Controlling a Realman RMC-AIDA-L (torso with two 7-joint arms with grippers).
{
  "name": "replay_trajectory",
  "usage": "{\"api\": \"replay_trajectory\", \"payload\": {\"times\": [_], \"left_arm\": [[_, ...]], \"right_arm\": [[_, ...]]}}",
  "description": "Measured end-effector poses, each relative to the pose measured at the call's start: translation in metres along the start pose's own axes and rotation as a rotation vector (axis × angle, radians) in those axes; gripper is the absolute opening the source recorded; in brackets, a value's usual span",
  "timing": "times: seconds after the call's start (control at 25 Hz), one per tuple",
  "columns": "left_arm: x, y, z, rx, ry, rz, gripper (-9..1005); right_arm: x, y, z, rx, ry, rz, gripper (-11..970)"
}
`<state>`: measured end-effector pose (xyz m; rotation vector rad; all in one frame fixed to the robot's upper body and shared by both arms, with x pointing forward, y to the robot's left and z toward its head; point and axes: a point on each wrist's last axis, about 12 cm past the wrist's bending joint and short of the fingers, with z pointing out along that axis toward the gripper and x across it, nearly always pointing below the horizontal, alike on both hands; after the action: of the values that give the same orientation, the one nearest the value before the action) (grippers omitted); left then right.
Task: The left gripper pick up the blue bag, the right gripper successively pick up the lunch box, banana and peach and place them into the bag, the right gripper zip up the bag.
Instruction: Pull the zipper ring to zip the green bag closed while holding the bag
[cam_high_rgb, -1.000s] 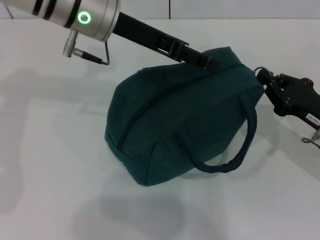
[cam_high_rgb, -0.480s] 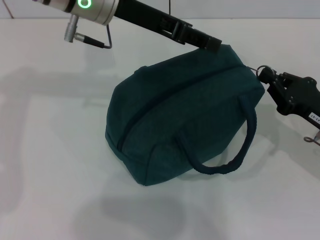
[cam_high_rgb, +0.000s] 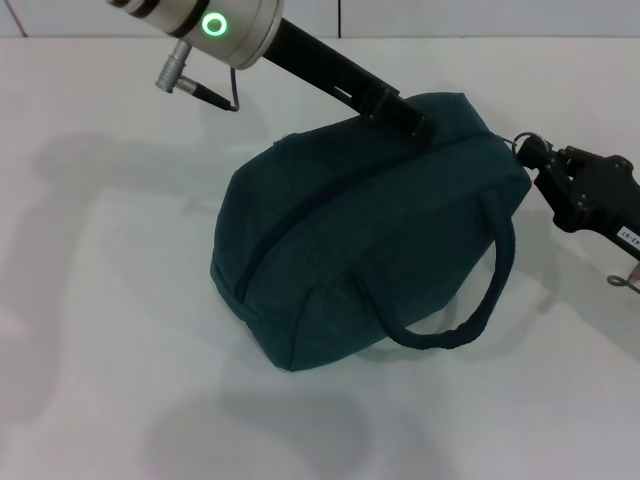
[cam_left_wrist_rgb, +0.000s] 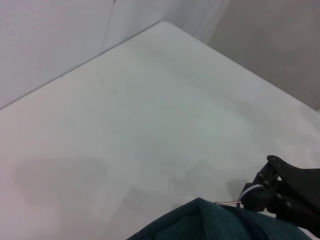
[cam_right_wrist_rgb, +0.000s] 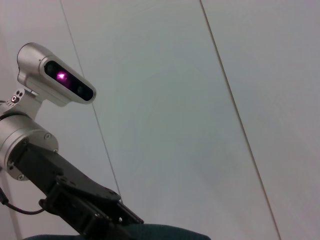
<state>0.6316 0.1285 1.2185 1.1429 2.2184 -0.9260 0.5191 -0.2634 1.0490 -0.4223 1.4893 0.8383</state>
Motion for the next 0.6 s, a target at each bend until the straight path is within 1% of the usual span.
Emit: {"api": "replay_trajectory", "payload": {"times": [0.32,0.6], "left_arm": [[-0.0042,-0.0005,-0.0025,-0.012,-0.003,0.02,465],[-0.0024,-0.0003,-0.0027,-0.011,0.002,0.024,232]], "right_arm": [[-0.0001,-0.0003,-0.0012,0.006,-0.005,0.002,62],[-0.0004,-0.0012,-0.0015,0.01,-0.004,0.001,63]]}}
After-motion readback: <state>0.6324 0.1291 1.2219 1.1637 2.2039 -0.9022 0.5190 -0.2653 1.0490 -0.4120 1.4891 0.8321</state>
